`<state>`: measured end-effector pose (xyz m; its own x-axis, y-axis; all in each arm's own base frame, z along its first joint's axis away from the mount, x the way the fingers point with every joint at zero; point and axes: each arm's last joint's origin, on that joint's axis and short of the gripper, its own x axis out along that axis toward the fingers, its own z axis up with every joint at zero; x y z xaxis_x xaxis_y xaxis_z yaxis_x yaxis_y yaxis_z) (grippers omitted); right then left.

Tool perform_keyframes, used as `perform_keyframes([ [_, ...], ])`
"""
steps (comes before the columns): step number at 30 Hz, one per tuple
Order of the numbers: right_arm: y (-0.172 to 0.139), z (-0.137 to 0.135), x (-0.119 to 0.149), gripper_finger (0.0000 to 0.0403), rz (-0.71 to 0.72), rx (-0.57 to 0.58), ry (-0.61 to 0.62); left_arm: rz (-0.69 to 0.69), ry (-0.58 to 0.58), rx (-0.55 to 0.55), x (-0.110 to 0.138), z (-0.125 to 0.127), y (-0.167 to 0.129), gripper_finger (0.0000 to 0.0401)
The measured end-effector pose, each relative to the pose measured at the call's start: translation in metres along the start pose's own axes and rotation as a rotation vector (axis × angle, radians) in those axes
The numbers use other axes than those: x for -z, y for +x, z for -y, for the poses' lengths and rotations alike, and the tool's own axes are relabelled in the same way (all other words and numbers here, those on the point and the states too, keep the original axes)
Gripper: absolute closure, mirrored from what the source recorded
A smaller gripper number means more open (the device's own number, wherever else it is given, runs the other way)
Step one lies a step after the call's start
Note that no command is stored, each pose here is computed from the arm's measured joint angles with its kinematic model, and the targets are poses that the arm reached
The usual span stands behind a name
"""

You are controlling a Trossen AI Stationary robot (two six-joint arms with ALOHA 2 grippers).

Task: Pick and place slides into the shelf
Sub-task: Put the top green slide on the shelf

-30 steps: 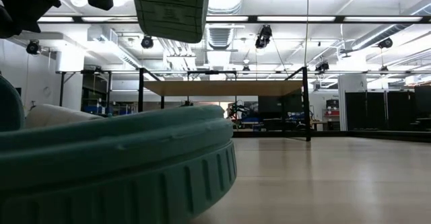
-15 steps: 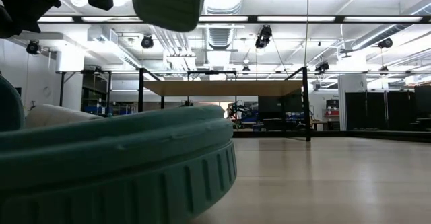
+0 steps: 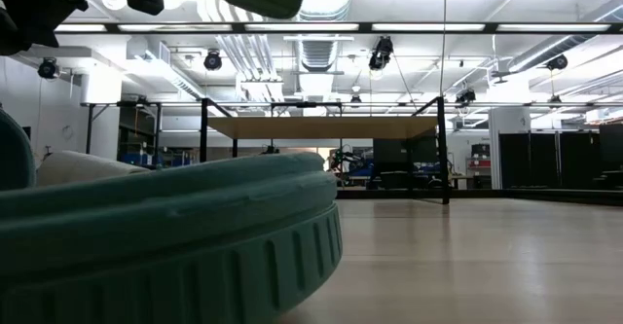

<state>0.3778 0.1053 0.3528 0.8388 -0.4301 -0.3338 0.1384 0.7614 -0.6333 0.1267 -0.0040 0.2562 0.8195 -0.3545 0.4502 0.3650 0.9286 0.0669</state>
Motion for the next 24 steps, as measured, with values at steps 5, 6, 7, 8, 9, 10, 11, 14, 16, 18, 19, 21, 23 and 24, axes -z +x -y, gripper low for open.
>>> perform_keyframes([
  [5,-0.001,0.011,0.002,0.0390,-0.006,0.013,0.000,0.000,0.000,0.000,0.000,0.000,0.000,0.0223],
  [6,-0.001,0.013,0.002,0.0390,-0.010,0.014,-0.001,0.000,0.000,0.000,0.000,0.000,0.000,0.0223],
  [7,-0.001,0.015,0.003,0.0390,-0.014,0.017,0.000,0.000,0.000,0.000,0.000,0.000,0.000,0.0223],
  [8,-0.002,0.018,0.003,0.0390,-0.014,0.015,0.001,0.000,0.000,0.000,0.000,0.000,0.000,0.0223],
  [9,-0.002,0.019,0.004,0.0390,-0.012,0.008,0.003,0.000,0.000,0.000,0.000,0.000,0.000,0.0223],
  [10,-0.003,0.021,0.003,0.0390,-0.003,-0.005,0.009,0.000,0.000,0.000,0.000,0.000,0.000,0.0223],
  [11,-0.004,0.024,0.003,0.0390,0.010,-0.021,0.019,0.000,0.000,0.000,0.000,0.000,0.000,0.0223],
  [14,-0.008,0.031,0.003,0.0390,0.029,-0.042,0.040,-0.001,-0.001,0.000,0.000,0.000,0.000,0.0223],
  [16,-0.011,0.036,0.003,0.0390,0.026,-0.043,0.039,-0.001,-0.001,0.000,0.000,0.000,0.000,0.0223],
  [18,-0.013,0.041,0.004,0.0390,0.025,-0.037,0.035,-0.001,-0.001,0.000,0.000,0.000,0.000,0.0223],
  [19,-0.014,0.043,0.005,0.0390,0.021,-0.032,0.032,-0.001,0.000,0.000,0.000,0.000,0.000,0.0223],
  [21,-0.016,0.049,0.006,0.0390,0.011,-0.011,0.026,-0.001,0.000,0.000,0.000,0.000,0.000,0.0223],
  [23,-0.019,0.056,0.007,0.0390,0.013,0.002,0.037,-0.001,0.000,0.000,0.000,0.000,0.000,0.0223],
  [24,-0.019,0.059,0.007,0.0390,0.010,0.008,0.040,-0.001,0.000,0.000,0.000,0.000,0.000,0.0223],
])
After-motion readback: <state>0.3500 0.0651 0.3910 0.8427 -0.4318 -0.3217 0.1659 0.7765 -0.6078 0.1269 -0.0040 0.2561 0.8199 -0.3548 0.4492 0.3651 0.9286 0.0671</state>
